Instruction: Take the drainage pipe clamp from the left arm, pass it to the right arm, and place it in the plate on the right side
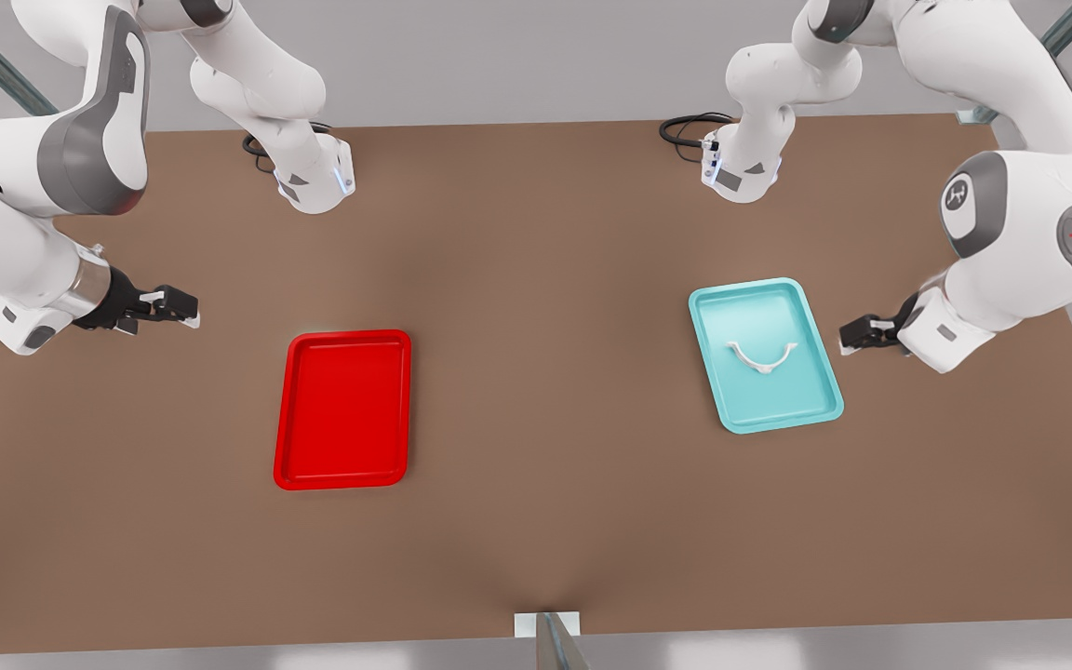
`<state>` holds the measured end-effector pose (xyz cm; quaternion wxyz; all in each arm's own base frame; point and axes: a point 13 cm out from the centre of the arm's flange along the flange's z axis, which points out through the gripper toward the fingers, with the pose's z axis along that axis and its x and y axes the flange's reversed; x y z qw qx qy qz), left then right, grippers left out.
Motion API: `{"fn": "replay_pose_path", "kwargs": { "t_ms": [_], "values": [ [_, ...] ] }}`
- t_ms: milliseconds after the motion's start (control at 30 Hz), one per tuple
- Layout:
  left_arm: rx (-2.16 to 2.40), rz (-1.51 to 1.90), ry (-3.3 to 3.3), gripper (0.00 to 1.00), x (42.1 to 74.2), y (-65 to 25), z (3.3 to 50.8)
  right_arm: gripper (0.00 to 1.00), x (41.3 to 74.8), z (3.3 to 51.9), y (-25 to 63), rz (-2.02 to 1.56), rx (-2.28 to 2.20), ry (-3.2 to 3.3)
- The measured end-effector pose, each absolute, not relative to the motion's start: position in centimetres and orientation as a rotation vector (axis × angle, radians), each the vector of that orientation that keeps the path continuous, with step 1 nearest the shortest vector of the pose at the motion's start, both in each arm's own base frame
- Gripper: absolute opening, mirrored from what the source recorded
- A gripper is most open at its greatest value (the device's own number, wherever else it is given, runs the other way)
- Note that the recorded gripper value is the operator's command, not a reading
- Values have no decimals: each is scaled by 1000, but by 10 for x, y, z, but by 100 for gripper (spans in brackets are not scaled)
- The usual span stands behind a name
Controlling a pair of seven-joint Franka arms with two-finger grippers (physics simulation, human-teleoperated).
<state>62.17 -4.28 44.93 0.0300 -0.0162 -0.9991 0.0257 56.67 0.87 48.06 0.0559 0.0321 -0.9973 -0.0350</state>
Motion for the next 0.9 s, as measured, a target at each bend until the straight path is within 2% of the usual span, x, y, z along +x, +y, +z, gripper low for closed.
{"fn": "replay_pose_path", "kwargs": {
  "t_ms": [133, 167, 333, 433, 633, 900],
  "values": [
    [-106, 48, -3051, 100, 622, -48, 430, 100, 567, 481, 9, -107, 109, -3026],
    [-125, 42, -3004, 100, 609, -53, 406, 100, 567, 481, 9, -107, 112, -3026],
    [-100, 51, -2829, 100, 498, -39, 250, 100, 567, 481, 8, -108, 119, -3026],
    [-13, 82, -2851, 100, 463, -15, 183, 100, 567, 480, 8, -108, 125, -3025],
    [2, 82, -2978, 100, 439, -4, 107, 100, 566, 480, 7, -109, 131, -3024],
    [-82, 61, -3116, 99, 462, 25, 59, 100, 567, 479, 6, -109, 134, -3022]
  ]
}}
